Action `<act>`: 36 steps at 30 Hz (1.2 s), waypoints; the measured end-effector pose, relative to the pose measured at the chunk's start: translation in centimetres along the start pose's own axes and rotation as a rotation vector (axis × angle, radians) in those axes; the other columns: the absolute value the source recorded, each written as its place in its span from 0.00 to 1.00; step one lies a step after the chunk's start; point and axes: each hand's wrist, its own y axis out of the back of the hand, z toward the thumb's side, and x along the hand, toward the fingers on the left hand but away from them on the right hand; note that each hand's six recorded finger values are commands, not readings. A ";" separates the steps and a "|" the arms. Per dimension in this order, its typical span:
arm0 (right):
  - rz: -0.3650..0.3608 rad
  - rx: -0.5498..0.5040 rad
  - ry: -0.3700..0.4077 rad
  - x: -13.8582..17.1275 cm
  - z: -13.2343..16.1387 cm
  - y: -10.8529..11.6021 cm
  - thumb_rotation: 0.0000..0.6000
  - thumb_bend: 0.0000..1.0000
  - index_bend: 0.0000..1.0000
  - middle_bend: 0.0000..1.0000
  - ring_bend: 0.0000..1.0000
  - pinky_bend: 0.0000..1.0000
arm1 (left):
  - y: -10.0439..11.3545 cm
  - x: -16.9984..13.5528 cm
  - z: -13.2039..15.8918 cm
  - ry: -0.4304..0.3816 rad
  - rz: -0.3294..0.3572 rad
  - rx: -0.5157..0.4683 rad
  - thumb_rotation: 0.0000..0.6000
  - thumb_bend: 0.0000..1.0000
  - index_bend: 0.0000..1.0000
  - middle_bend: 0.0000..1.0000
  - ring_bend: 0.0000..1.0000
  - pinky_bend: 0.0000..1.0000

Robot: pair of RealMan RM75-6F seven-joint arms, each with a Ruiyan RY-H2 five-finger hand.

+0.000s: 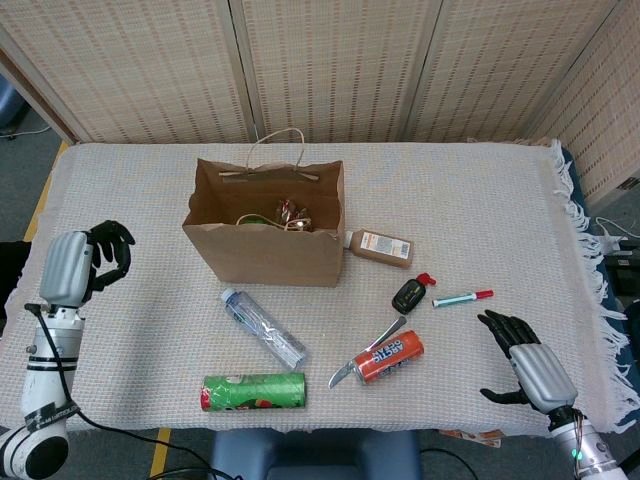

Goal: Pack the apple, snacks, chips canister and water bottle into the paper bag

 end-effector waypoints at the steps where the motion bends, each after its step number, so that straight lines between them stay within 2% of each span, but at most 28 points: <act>1: 0.000 0.000 -0.001 0.0 0.0 0.0 1.00 0.00 0.00 0.00 0.00 0.00 | 0.0 -0.6 -0.4 -0.011 -0.008 0.017 1.00 0.61 0.71 0.71 0.66 0.72; 4: 0.002 0.000 -0.003 -0.1 0.0 -0.1 1.00 0.00 0.00 0.00 0.00 0.00 | -0.1 -2.6 -1.6 -0.065 -0.036 0.084 1.00 0.57 0.67 0.66 0.62 0.68; 6: 0.001 0.002 -0.003 -0.1 0.0 -0.1 1.00 0.00 0.00 0.00 0.00 0.00 | -0.4 -4.2 -2.2 -0.122 -0.065 0.144 1.00 0.51 0.58 0.55 0.53 0.61; 7: 0.002 0.003 -0.002 -0.1 0.1 -0.1 1.00 0.00 0.00 0.00 0.00 0.00 | -0.5 -4.8 -2.5 -0.152 -0.081 0.174 1.00 0.45 0.48 0.44 0.44 0.53; 8: 0.002 0.003 -0.002 -0.1 0.1 -0.1 1.00 0.00 0.00 0.00 0.00 0.00 | -0.8 -5.8 -2.8 -0.195 -0.108 0.219 1.00 0.43 0.42 0.37 0.38 0.48; 10: 0.002 0.004 -0.001 -0.1 0.1 -0.2 1.00 0.00 0.00 0.00 0.00 0.00 | -1.4 -7.3 -3.4 -0.266 -0.158 0.292 1.00 0.37 0.22 0.17 0.18 0.29; 12: 0.001 0.005 0.000 -0.1 0.1 -0.2 1.00 0.00 0.00 0.00 0.00 0.00 | -2.4 -9.5 -4.3 -0.348 -0.239 0.373 1.00 0.35 0.07 0.04 0.04 0.15; 13: 0.001 0.005 0.000 -0.1 0.1 -0.2 1.00 0.00 0.00 0.00 0.00 0.00 | -2.8 -10.5 -4.8 -0.379 -0.281 0.404 1.00 0.35 0.02 0.01 0.01 0.10; 15: 0.000 0.005 0.000 -0.1 0.1 -0.2 1.00 0.00 0.00 0.00 0.00 0.00 | -3.9 -13.3 -6.0 -0.431 -0.386 0.451 1.00 0.34 0.00 0.00 0.00 0.06; 17: -0.001 0.004 0.000 -0.1 0.1 -0.2 1.00 0.00 0.00 0.00 0.00 0.00 | -5.0 -16.2 -6.7 -0.452 -0.477 0.450 1.00 0.34 0.00 0.00 0.00 0.05; 20: 0.000 0.006 -0.002 -0.1 0.0 -0.2 1.00 0.00 0.00 0.00 0.00 0.00 | -6.3 -19.7 -6.6 -0.454 -0.550 0.401 1.00 0.34 0.00 0.00 0.00 0.04; 29: 0.003 0.005 -0.001 -0.1 0.0 -0.2 1.00 0.00 0.00 0.00 0.00 0.00 | -8.6 -22.2 -3.9 -0.376 -0.589 0.249 1.00 0.33 0.00 0.00 0.00 0.02; 36: 0.008 0.002 -0.002 -0.1 0.1 -0.3 1.00 0.00 0.00 0.00 0.00 0.00 | -11.3 -22.0 -2.4 -0.360 -0.645 0.236 1.00 0.33 0.00 0.00 0.00 0.02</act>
